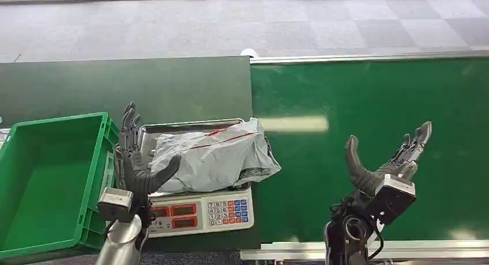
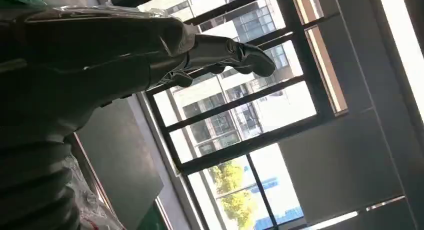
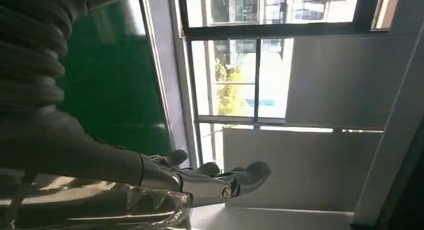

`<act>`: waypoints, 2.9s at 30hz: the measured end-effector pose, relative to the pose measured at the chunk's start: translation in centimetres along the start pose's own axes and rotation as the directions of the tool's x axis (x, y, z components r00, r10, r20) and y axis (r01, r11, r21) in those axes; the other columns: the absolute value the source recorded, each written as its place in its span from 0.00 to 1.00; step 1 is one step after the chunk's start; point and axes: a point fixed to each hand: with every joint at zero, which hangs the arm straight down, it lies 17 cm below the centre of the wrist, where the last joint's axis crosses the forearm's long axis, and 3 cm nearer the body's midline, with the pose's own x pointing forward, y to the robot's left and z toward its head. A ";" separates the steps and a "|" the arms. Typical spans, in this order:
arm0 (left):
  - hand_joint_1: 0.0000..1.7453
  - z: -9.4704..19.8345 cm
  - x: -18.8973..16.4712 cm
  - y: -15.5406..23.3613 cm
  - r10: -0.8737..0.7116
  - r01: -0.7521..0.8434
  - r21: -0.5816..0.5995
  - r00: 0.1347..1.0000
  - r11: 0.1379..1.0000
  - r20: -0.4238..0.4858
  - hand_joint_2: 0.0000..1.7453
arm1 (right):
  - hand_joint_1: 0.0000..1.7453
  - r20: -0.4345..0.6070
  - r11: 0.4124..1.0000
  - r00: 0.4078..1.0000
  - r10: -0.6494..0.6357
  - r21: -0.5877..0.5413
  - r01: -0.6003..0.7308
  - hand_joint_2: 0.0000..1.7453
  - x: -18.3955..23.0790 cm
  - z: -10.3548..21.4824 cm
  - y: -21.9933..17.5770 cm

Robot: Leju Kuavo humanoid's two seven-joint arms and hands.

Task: Moved the parcel from conveyor to table for the left to box.

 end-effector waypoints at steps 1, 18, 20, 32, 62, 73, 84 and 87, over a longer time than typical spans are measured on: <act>0.00 0.0 -0.2 -0.4 -0.002 0.002 -0.013 1.000 1.000 -0.004 1.00 | 0.00 0.008 1.000 1.000 0.004 -0.027 -0.004 1.00 0.5 -0.1 -0.6; 0.00 1.5 -7.3 -1.8 -0.358 0.340 -0.119 0.914 0.933 -0.192 1.00 | 0.00 0.177 0.995 0.983 -0.040 -0.078 0.054 1.00 8.7 0.0 -1.0; 0.00 1.6 -7.5 -1.9 -0.357 0.339 -0.122 0.913 0.933 -0.198 1.00 | 0.00 0.178 0.995 0.983 -0.040 -0.079 0.055 1.00 8.8 0.0 -1.0; 0.00 4.3 -11.9 -1.9 -0.631 0.560 -0.300 0.730 0.773 -0.262 1.00 | 0.00 0.181 0.997 0.982 -0.051 -0.055 0.062 1.00 8.8 0.0 -0.7; 1.00 7.2 -16.6 -3.5 -0.504 0.329 -0.429 0.766 0.841 -0.400 1.00 | 0.00 0.143 0.998 0.988 -0.059 0.006 0.058 1.00 7.0 0.5 0.1; 1.00 3.2 -4.7 3.1 -0.324 0.333 0.068 0.939 0.940 -0.115 1.00 | 0.00 0.113 0.997 0.991 -0.075 0.014 0.074 1.00 5.9 0.6 0.3; 1.00 1.9 5.6 6.9 -0.455 0.412 0.317 0.888 0.854 0.070 1.00 | 0.00 0.087 0.994 0.991 -0.106 0.022 0.104 1.00 5.3 0.6 1.0; 1.00 1.9 7.9 7.1 -0.464 0.406 0.338 0.879 0.849 0.113 1.00 | 0.00 0.075 0.993 0.990 -0.120 0.023 0.118 1.00 5.0 0.6 1.1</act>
